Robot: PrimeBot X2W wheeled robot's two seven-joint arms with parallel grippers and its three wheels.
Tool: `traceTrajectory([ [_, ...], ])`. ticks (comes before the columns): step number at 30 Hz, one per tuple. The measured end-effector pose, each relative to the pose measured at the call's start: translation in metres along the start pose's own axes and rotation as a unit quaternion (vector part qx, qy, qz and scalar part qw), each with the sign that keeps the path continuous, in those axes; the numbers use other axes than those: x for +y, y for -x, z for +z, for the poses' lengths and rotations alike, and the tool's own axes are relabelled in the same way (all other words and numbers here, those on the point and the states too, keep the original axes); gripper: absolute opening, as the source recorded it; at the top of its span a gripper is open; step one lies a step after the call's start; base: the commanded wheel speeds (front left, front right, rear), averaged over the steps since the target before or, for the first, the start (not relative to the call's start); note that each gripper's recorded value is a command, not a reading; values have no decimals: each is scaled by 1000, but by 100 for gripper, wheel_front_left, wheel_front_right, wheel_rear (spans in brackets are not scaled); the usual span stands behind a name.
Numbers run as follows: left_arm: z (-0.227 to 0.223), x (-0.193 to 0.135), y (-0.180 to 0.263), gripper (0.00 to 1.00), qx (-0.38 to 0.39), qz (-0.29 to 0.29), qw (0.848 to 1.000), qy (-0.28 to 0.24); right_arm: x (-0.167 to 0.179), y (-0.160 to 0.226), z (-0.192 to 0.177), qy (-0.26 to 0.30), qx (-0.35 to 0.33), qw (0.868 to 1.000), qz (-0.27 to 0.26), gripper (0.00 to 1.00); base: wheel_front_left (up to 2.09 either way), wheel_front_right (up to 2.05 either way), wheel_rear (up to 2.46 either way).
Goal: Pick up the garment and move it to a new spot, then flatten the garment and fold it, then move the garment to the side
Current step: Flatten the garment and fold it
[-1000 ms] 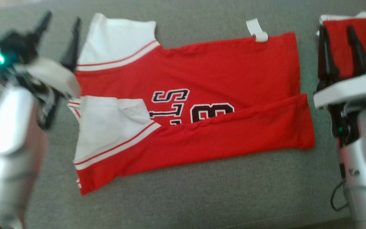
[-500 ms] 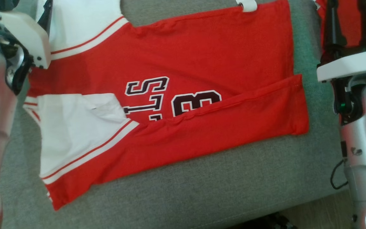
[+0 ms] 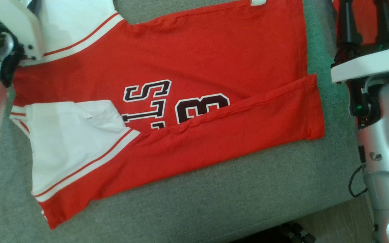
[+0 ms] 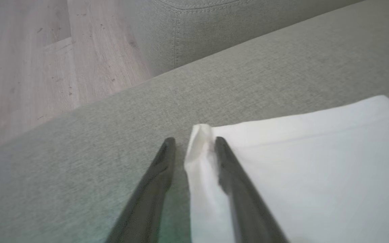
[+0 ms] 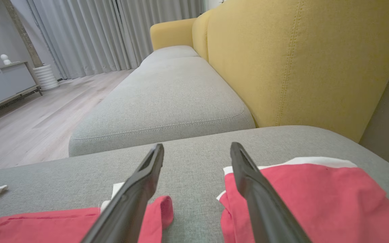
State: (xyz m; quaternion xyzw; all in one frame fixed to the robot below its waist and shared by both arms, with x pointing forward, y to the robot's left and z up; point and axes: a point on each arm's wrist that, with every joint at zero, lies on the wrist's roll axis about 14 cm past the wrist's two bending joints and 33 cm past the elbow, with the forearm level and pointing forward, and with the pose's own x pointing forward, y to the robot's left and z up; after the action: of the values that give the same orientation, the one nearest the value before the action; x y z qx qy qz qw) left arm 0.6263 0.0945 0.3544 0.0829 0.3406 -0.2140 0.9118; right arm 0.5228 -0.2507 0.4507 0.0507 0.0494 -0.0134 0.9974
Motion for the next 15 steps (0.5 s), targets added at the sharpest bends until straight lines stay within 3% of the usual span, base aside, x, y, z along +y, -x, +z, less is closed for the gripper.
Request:
traceTrajectory([
  [9,25,-7,20,0,-78,-9,997,17,-4,0,10,16,-1,1000,3,100,0,0,0],
  [15,78,-13,59,0,-217,-12,976,22,-3,-2,19,25,14,1000,12,100,0,0,0],
])
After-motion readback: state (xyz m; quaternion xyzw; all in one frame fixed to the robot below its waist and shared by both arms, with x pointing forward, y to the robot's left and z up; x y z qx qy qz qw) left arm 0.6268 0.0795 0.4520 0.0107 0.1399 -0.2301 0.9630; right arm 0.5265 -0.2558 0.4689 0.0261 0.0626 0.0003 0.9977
